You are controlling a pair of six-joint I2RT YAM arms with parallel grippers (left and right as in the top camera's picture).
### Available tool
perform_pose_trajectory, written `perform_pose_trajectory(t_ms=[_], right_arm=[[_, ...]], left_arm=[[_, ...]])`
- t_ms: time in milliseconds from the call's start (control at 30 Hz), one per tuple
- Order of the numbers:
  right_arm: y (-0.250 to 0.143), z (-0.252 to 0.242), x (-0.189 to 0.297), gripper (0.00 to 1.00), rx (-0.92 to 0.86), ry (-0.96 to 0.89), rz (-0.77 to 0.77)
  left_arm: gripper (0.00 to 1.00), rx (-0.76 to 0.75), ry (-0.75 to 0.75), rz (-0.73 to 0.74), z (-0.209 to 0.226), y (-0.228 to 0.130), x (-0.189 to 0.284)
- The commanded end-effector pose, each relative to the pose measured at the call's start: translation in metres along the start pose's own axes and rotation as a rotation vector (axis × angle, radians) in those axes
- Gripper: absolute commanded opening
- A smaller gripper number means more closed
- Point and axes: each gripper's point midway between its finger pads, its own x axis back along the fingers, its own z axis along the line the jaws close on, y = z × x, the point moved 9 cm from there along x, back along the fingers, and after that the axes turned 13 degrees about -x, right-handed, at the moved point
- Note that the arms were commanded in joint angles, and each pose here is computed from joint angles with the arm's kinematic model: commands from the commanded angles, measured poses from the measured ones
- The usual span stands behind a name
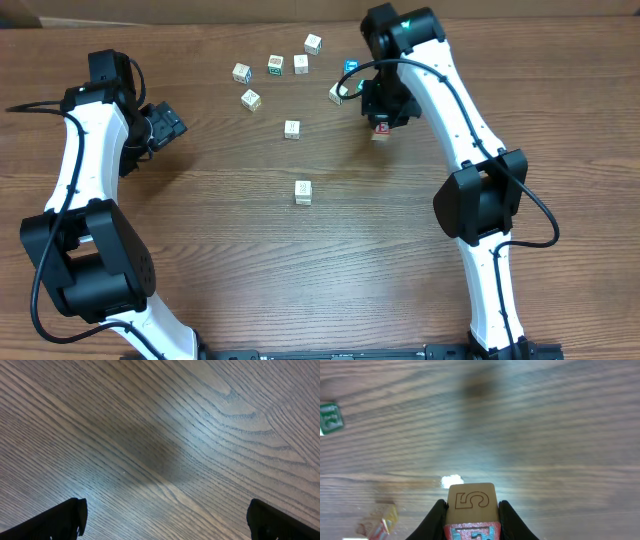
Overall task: Form a tower
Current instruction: 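Close the right gripper on the 'E' block and lift it, then carry the 'E' block left toward the '2'-on-'B' stack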
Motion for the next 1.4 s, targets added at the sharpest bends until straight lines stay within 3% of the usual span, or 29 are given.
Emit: perform_pose_trajectory(t_ms=[0, 467, 533, 567, 600, 633, 700, 900, 933, 967, 1000, 1133, 1200, 1300, 1367], right_arm=[[-0.011, 0.017, -0.002, 0.19, 0.009, 0.033, -0.010], [-0.039, 0.034, -0.089, 0.21, 0.053, -0.032, 0.066], [-0.038, 0.034, -0.097, 0.27, 0.053, -0.027, 0.060], [-0.038, 0.034, -0.099, 0.37, 0.053, -0.026, 0.059], [-0.038, 0.033, -0.101, 0.57, 0.052, -0.026, 0.059], [-0.038, 0.033, -0.101, 0.64, 0.050, -0.026, 0.060], [-0.038, 0.033, -0.101, 0.70, 0.050, -0.028, 0.063], [-0.045, 0.030, -0.100, 0.70, 0.049, -0.038, 0.110], [-0.045, 0.031, -0.100, 0.80, 0.048, -0.025, 0.121], [-0.046, 0.032, -0.100, 0.98, 0.048, -0.011, 0.128], [-0.046, 0.033, -0.100, 1.00, 0.047, -0.001, 0.131], [-0.042, 0.032, -0.098, 1.00, 0.038, 0.013, 0.130], [-0.037, 0.029, -0.090, 0.82, 0.026, 0.019, 0.127], [-0.034, 0.030, -0.078, 0.65, 0.019, 0.032, 0.125], [-0.036, 0.029, -0.074, 0.64, 0.018, 0.029, 0.141]], left_arm=[[1.00, -0.014, -0.001, -0.001, -0.001, 0.001, 0.000], [1.00, -0.014, -0.001, -0.001, -0.001, 0.001, 0.000], [0.99, -0.014, -0.001, -0.001, -0.001, 0.001, 0.000], [0.99, -0.014, -0.001, -0.001, -0.001, 0.001, 0.000], [1.00, -0.014, -0.001, -0.001, -0.001, 0.001, 0.000], [1.00, -0.014, -0.001, -0.001, -0.001, 0.001, 0.000], [0.99, -0.014, -0.001, -0.001, -0.001, 0.001, 0.000], [1.00, -0.014, -0.001, -0.001, -0.001, 0.001, 0.000], [1.00, -0.014, -0.001, -0.001, -0.001, 0.001, 0.000], [1.00, -0.014, -0.001, -0.001, -0.001, 0.001, 0.000], [1.00, -0.014, -0.001, -0.001, -0.001, 0.001, 0.000], [1.00, -0.014, -0.001, -0.001, -0.001, 0.001, 0.000], [0.99, -0.014, -0.001, -0.001, -0.001, 0.001, 0.000], [1.00, -0.014, -0.001, -0.001, -0.001, 0.001, 0.000], [1.00, -0.014, -0.001, -0.001, -0.001, 0.001, 0.000]])
